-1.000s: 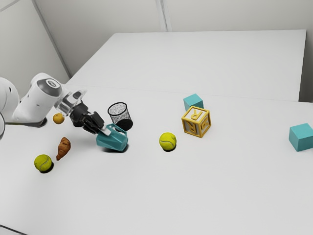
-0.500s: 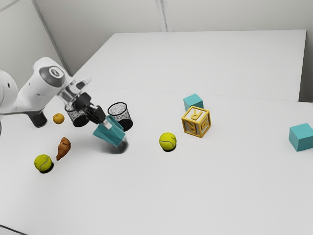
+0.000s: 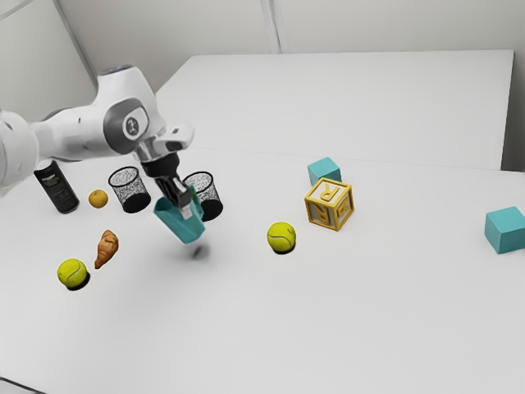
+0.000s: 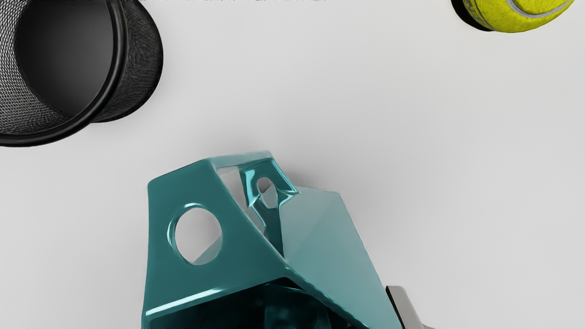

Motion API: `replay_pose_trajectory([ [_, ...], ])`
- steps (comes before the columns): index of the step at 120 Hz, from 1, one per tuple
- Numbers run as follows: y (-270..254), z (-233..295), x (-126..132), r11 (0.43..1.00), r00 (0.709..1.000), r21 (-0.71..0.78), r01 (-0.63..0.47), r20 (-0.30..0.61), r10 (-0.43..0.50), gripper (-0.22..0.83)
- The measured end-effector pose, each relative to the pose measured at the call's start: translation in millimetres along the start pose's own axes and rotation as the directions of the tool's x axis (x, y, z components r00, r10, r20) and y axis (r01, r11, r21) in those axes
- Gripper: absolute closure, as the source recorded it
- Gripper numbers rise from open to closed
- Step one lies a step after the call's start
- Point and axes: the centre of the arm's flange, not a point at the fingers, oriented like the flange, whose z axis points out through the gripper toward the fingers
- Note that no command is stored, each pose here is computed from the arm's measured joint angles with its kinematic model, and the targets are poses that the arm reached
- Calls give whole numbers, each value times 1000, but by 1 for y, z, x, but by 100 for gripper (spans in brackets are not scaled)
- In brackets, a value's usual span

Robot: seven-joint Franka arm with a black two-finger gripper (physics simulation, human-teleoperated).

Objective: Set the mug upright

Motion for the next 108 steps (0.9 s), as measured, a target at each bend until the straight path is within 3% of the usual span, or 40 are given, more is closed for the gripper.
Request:
replay_pose_trajectory([
  [44,41,36,7,987,995,143,75,52,-83,78],
  [108,47,70,12,962,972,160,220,52,-231,78],
])
